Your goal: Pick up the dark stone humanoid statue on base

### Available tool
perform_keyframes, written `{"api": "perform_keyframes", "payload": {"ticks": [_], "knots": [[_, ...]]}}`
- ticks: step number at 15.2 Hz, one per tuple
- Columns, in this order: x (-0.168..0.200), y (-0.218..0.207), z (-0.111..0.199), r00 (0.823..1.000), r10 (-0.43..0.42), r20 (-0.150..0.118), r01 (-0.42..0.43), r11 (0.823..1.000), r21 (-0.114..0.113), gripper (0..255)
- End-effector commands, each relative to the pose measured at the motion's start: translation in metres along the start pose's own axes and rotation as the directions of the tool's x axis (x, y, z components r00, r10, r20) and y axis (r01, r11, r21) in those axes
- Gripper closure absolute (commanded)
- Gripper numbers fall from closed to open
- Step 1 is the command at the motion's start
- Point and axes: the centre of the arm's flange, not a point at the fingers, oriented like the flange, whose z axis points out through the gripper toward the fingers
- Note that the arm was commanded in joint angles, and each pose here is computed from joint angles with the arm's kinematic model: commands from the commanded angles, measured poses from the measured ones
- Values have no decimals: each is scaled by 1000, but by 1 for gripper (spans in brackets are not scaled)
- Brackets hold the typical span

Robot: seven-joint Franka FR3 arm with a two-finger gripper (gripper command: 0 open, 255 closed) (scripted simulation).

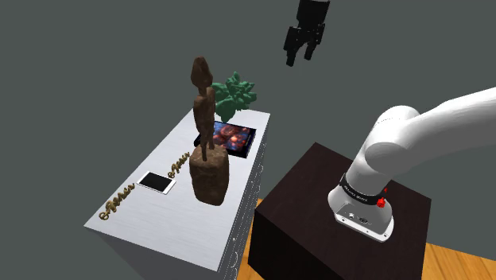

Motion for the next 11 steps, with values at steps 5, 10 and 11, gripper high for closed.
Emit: {"api": "perform_keyframes", "payload": {"ticks": [5, 10, 11], "knots": [[-10, -55, 5, 991, 133, -23, -134, 991, -18, 0], [-11, -125, 13, 954, 296, -54, -298, 954, -36, 0], [-10, -139, 14, 943, 327, -61, -330, 943, -38, 0]]}}
